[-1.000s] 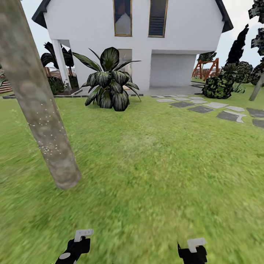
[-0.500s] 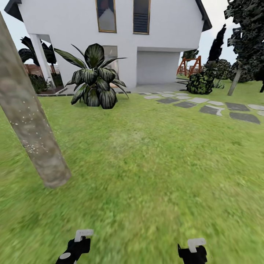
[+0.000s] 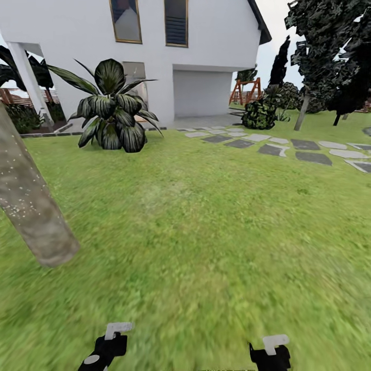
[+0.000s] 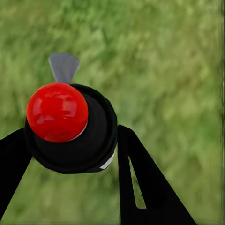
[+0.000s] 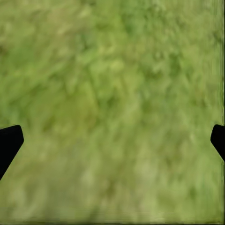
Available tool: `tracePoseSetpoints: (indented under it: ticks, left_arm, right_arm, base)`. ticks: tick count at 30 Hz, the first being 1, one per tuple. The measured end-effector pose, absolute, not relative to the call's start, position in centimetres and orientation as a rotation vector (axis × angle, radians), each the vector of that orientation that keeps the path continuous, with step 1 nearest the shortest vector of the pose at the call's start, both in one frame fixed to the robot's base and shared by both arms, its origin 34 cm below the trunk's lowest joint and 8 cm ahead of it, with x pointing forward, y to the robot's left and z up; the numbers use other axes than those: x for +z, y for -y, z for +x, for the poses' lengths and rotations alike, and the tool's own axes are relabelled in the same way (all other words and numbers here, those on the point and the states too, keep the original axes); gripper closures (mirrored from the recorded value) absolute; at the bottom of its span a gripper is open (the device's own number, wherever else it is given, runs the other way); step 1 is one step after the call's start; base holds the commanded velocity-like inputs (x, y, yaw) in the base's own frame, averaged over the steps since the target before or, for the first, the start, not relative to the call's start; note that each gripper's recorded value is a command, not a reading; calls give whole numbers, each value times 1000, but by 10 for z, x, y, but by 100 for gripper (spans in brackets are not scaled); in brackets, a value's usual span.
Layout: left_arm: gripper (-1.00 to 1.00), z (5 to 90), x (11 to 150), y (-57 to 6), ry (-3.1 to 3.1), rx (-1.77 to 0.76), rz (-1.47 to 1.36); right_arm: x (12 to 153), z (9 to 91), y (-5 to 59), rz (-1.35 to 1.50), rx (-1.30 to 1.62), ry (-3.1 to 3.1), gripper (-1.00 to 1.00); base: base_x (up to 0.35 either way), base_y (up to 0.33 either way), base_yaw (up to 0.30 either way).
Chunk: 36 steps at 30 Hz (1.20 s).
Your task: In the garden, pick up the pesticide atomizer on the floor and spray pesticide onto both trees until each tree trunk is fully covered.
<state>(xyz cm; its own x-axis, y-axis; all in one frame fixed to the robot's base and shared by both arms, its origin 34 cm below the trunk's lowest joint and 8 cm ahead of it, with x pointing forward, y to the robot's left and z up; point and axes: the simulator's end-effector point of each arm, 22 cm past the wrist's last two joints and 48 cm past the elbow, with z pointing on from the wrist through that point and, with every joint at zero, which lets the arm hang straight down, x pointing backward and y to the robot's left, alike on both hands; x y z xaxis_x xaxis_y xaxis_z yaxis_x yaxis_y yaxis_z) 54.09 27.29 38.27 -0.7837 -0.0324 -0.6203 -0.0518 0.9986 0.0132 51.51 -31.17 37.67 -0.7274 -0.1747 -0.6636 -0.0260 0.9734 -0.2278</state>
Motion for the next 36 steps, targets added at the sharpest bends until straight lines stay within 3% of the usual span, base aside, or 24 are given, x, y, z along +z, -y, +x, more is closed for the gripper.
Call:
tracePoseSetpoints:
  ticks: [7,36]
  left_arm:
    - [100,541,383,-273,-2471,38,-56]
    - [100,541,383,-272,-2471,39,-52]
  right_arm:
    - [377,515,312,-139,-262,-2376,-100]
    - [376,513,312,-139,-262,-2379,-100]
  base:
    - [0,-52,-296]
    - [0,-270,-297]
